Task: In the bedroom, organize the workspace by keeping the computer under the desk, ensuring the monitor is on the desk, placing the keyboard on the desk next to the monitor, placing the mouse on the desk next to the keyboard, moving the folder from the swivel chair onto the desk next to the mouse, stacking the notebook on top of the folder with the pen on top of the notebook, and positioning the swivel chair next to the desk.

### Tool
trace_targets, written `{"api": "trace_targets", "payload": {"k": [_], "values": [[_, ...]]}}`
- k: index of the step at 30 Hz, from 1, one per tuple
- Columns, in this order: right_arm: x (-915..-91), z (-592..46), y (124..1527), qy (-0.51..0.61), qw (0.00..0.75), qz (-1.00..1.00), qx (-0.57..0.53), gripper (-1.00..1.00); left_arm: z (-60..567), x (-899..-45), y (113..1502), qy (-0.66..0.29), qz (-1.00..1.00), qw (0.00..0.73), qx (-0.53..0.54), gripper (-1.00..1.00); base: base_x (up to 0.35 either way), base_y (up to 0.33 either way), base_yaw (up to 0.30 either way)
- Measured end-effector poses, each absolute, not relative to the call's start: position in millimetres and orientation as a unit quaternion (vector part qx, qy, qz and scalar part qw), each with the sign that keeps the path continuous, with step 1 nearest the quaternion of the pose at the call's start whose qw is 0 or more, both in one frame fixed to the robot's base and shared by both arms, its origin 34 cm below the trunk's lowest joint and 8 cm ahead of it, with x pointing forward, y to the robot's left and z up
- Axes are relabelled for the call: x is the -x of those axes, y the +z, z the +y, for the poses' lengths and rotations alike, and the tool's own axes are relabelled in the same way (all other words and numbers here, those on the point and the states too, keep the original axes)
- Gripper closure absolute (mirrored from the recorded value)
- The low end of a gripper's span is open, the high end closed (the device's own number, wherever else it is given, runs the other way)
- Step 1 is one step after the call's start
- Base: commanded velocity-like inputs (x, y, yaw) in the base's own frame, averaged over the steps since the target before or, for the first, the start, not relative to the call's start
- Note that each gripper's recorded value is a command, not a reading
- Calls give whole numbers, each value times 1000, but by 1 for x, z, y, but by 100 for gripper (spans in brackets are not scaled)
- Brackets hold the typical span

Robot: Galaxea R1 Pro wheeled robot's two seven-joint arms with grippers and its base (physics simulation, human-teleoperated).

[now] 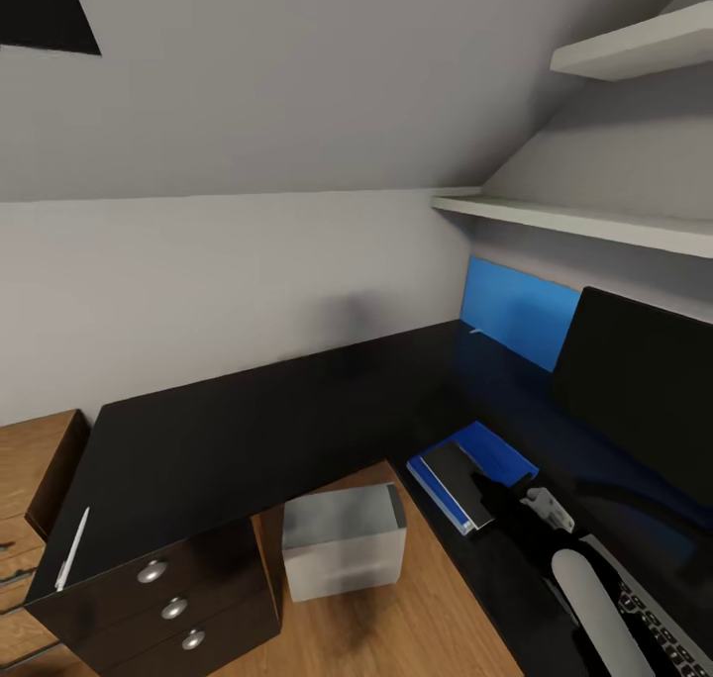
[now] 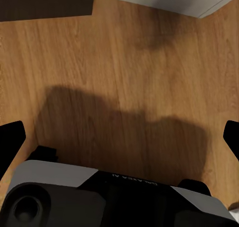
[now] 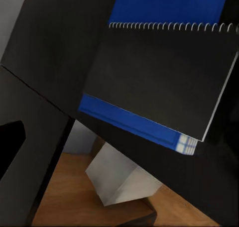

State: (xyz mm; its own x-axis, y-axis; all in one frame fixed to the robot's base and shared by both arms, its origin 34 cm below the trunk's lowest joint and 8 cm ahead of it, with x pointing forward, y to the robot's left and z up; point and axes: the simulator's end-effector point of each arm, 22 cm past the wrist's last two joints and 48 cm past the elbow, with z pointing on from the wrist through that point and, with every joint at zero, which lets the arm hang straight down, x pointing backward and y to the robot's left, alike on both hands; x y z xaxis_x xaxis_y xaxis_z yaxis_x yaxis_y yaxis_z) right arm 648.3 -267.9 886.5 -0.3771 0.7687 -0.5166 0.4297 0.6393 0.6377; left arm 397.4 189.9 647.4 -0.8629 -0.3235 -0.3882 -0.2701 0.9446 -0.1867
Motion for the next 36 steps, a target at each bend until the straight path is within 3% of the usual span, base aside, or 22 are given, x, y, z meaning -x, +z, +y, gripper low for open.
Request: {"api": "trace_targets", "payload": {"k": [8,12,22,36], "values": [[-637,-276,888,171,420,817,-357,-100,197,-384,647,-53,967,199,153,-100,0,0,0],[-632,-274,889,169,417,819,-356,-100,208,-389,652,-35,961,227,154,-100,0,0,84],[-629,-242,901,175,427,824,-330,-100,224,-360,642,6,969,215,124,-100,0,0,260],[-616,-185,924,98,499,834,-214,-100,229,-363,659,11,962,236,134,-100,0,0,263]]}}
